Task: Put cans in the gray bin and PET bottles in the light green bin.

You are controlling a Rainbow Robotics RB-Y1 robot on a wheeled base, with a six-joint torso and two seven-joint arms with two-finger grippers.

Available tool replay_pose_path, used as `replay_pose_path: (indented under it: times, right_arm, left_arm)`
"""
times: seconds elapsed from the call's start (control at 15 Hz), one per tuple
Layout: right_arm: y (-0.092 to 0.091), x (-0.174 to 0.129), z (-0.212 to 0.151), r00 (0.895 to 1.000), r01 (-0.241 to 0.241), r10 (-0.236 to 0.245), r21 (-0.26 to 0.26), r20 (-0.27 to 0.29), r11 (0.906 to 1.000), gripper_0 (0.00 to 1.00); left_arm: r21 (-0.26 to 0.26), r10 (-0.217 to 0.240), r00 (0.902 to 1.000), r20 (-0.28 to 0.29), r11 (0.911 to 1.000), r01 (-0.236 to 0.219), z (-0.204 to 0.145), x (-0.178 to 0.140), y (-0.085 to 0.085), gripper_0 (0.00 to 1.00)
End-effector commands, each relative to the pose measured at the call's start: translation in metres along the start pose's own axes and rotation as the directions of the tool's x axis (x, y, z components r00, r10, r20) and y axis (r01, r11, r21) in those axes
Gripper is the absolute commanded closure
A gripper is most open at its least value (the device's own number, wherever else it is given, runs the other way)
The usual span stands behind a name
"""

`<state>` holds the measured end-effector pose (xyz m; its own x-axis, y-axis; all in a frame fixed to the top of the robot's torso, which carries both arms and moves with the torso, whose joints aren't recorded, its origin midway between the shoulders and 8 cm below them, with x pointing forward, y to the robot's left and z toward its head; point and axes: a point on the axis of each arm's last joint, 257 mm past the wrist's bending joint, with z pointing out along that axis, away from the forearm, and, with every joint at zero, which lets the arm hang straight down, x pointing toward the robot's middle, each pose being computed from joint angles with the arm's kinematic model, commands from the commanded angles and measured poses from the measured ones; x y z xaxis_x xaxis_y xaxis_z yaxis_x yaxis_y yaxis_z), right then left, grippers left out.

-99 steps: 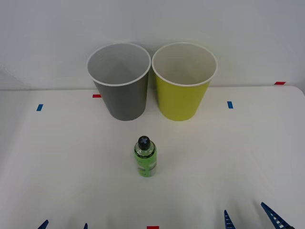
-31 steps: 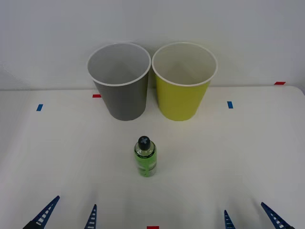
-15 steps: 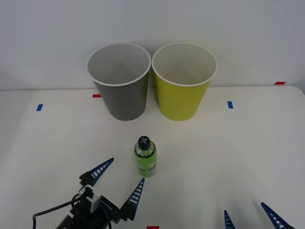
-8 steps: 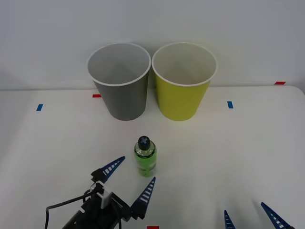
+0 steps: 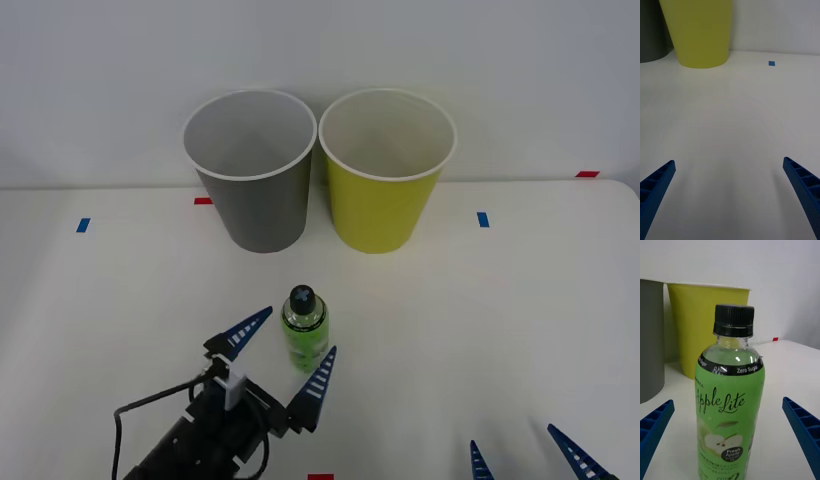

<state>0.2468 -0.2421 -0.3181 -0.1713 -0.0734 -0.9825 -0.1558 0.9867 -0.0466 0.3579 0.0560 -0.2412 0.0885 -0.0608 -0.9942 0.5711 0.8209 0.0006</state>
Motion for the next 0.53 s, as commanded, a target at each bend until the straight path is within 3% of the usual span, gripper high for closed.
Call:
replay_pose_path:
  times: [0.07, 0.53]
  right_arm:
    - [0.000, 0.000, 0.000, 1.000, 0.000, 0.000, 0.000, 0.000, 1.0000, 0.00]
    - [0.000, 0.000, 0.000, 1.000, 0.000, 0.000, 0.000, 0.000, 1.0000, 0.00]
  left_arm:
    - [-0.007, 0.000, 0.9999, -0.013, 1.0000, 0.000, 0.006, 0.002, 0.004, 0.00]
    - [0.039, 0.023, 0.9994, -0.027, 0.9990, -0.022, 0.029, -0.002, -0.001, 0.00]
